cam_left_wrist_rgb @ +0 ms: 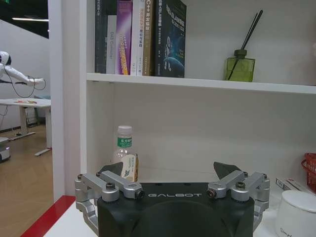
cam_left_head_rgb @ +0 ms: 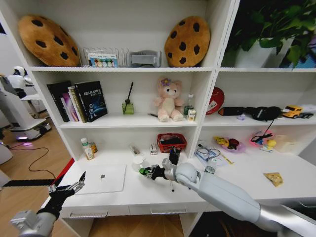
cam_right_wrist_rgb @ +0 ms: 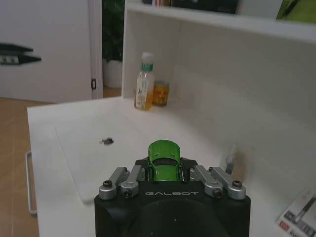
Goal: Organize the objects on the table.
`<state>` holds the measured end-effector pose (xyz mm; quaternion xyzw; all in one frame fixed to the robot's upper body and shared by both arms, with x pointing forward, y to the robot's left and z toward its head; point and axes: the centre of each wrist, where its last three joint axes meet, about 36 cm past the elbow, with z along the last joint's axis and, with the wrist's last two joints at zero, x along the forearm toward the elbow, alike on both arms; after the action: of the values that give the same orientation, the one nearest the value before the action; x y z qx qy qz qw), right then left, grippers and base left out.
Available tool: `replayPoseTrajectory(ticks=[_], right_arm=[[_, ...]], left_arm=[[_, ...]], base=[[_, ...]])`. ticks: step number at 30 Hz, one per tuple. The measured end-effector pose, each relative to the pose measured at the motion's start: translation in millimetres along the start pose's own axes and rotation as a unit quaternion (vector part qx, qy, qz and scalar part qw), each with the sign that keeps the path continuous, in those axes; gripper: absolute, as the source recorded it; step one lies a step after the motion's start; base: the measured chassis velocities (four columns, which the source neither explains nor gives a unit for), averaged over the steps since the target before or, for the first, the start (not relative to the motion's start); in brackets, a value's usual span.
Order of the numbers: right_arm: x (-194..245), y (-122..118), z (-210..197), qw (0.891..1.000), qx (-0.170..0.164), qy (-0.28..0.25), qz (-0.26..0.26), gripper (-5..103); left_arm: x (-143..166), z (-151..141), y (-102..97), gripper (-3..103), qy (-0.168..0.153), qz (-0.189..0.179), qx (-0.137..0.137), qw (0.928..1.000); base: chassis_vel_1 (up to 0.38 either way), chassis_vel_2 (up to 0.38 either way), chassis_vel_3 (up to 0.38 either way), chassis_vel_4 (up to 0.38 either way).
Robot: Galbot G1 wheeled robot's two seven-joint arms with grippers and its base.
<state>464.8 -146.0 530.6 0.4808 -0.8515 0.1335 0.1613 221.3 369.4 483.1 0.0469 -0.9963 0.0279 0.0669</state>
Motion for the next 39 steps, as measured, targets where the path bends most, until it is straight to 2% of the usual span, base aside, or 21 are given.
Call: replayPoseTrajectory(ticks=[2,3,5,6,8,9,11,12,14,17,18,22,23,25,26,29,30,33,34,36,39], right_arm=[[3.9,-5.6,-34.2,0.998,0.009,-0.052,0.042,34],[3.9,-5.6,-34.2,0.998,0.009,-0.052,0.042,34],[-10.7,-21.4,-66.9,0.991,0.020,-0.099,0.093,34],[-10.7,-21.4,-66.9,0.991,0.020,-0.099,0.093,34],[-44.9,-37.2,-97.8,0.981,0.024,-0.137,0.136,34],[-44.9,-37.2,-97.8,0.981,0.024,-0.137,0.136,34],[-92.2,-53.7,-120.7,0.972,0.020,-0.155,0.173,34],[-92.2,-53.7,-120.7,0.972,0.020,-0.155,0.173,34],[-115.2,-67.0,-126.3,0.967,0.015,-0.152,0.205,34],[-154.5,-79.3,-141.5,0.951,-0.020,-0.139,0.274,34],[-154.5,-79.3,-141.5,0.951,-0.020,-0.139,0.274,34],[-177.1,-71.2,-160.6,0.935,-0.067,-0.129,0.324,34],[-177.1,-71.2,-160.6,0.935,-0.067,-0.129,0.324,34],[-185.1,-68.6,-170.4,0.925,-0.109,-0.122,0.343,34],[-185.1,-68.6,-170.4,0.925,-0.109,-0.122,0.343,34],[-183.8,-72.8,-184.7,0.914,-0.187,-0.112,0.342,34],[-183.8,-72.8,-184.7,0.914,-0.187,-0.112,0.342,34],[-178.3,-79.4,-190.3,0.901,-0.243,-0.098,0.346,34],[-178.3,-79.4,-190.3,0.901,-0.243,-0.098,0.346,34],[-178.7,-87.1,-186.2,0.893,-0.253,-0.089,0.362,34],[-180.6,-90.4,-182.0,0.892,-0.246,-0.086,0.370,34]], left_arm=[[0.0,0.0,0.0,100,0.000,0.000,0.000,1.0000],[0.0,0.0,0.0,100,0.000,0.000,0.000,1.0000],[0.0,0.0,0.0,100,0.000,0.000,0.000,1.0000],[0.0,0.0,0.0,100,0.000,0.000,0.000,1.0000],[0.0,0.0,0.0,100,0.000,0.001,0.000,1.0000],[0.0,0.0,0.0,100,0.000,0.001,0.000,1.0000],[0.0,0.0,-0.1,100,0.000,0.001,0.000,1.0000],[0.0,0.0,-0.1,100,0.000,0.001,0.000,1.0000],[0.0,0.1,0.0,100,0.000,0.000,0.000,1.0000],[0.0,0.0,0.0,100,0.000,0.000,0.000,1.0000],[0.0,0.0,0.0,100,0.000,0.000,0.000,1.0000],[0.0,0.0,0.0,100,0.000,0.000,0.000,1.0000],[0.0,0.0,0.0,100,0.000,0.000,0.000,1.0000],[0.0,0.0,0.0,100,0.000,0.000,0.000,1.0000],[0.0,0.0,0.0,100,0.000,0.000,0.000,1.0000],[0.0,0.0,0.0,100,0.000,0.000,0.000,1.0000],[0.0,0.0,0.0,100,0.000,0.000,0.000,1.0000],[0.0,0.0,0.0,100,0.000,0.000,0.000,1.0000],[0.0,0.0,0.0,100,0.000,0.000,0.000,1.0000],[0.0,0.0,0.0,100,0.000,0.000,0.000,1.0000],[0.0,0.0,0.0,100,0.000,0.000,0.000,1.0000]], base=[[0.000,0.000,0.000,0.000],[0.000,0.000,0.000,0.000],[0.000,0.000,0.000,0.000],[0.000,0.000,0.000,0.000],[0.000,0.000,0.000,0.000],[0.000,0.000,0.000,0.000],[0.000,0.000,0.000,0.000],[0.000,0.000,0.000,0.000],[0.000,0.000,0.000,0.000],[0.000,0.000,0.000,0.000],[0.000,0.000,0.000,0.000],[0.000,0.000,0.000,0.000],[0.000,0.000,0.000,0.000],[0.000,0.000,0.000,0.000],[0.000,0.000,0.000,0.000],[0.000,0.000,0.000,0.000],[0.000,0.000,0.000,0.000],[0.000,0.000,0.000,0.000],[0.000,0.000,0.000,0.000],[0.000,0.000,0.000,0.000],[0.000,0.000,0.000,0.000]])
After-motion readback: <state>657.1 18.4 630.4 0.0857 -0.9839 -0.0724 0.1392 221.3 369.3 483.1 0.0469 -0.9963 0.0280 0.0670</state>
